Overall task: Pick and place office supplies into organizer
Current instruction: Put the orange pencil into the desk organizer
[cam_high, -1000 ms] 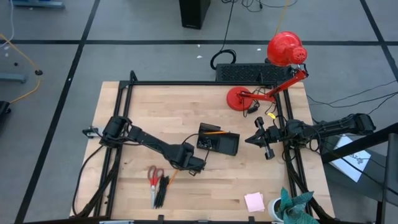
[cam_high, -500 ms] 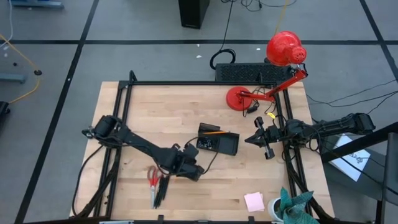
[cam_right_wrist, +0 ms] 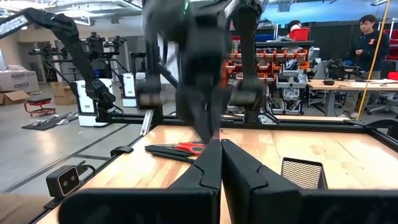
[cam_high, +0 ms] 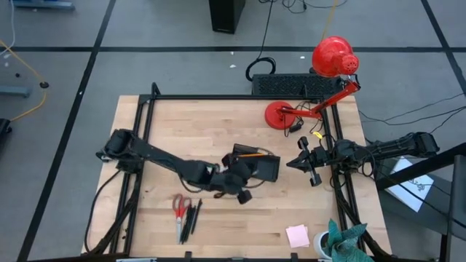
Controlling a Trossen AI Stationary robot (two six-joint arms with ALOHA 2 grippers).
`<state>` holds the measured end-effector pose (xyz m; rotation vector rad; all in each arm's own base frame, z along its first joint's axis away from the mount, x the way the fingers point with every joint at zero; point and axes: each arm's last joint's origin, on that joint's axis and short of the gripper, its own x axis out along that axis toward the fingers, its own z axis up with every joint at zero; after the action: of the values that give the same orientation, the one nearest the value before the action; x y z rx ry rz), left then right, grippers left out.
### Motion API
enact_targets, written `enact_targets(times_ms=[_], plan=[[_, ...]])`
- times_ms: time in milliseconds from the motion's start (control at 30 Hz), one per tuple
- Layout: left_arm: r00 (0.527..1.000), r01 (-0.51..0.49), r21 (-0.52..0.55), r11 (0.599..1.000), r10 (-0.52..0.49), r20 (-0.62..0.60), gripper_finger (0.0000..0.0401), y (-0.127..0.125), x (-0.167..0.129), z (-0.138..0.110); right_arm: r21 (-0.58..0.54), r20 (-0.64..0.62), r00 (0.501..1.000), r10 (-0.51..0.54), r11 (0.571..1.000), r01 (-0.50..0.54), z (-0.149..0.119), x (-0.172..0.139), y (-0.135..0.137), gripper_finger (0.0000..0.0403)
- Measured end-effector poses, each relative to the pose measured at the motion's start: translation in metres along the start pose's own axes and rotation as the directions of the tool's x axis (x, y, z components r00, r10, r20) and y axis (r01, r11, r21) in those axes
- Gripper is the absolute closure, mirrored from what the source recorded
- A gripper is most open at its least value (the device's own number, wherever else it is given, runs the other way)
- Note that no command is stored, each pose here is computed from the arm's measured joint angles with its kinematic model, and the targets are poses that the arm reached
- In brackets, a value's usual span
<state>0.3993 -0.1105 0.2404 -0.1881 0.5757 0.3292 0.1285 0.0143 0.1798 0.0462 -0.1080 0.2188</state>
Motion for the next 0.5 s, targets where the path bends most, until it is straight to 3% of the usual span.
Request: enact_targets(times_ms=[133, 300, 500], plan=[[0.993, 0.018, 0.138, 0.99, -0.033, 0.11, 0.0377, 0.012, -0.022, 0.03, 0.005, -0.012, 1.0, -0.001, 1.0, 0.001, -0.001, 0.0, 0.0, 0.0403], [0.97, -0.018, 0.216, 0.976, -0.036, 0.242, 0.0388, 0.038, -0.048, 0.067, 0.005, -0.022, 1.0, -0.001, 1.0, 0.002, -0.002, 0.0, 0.0, 0.0403], [0.949, 0.064, 0.329, 0.942, -0.16, 0.273, 0.0392, 0.07, -0.037, 0.088, 0.005, -0.033, 0.999, -0.003, 1.0, 0.003, -0.003, 0.0, 0.0, 0.0403]])
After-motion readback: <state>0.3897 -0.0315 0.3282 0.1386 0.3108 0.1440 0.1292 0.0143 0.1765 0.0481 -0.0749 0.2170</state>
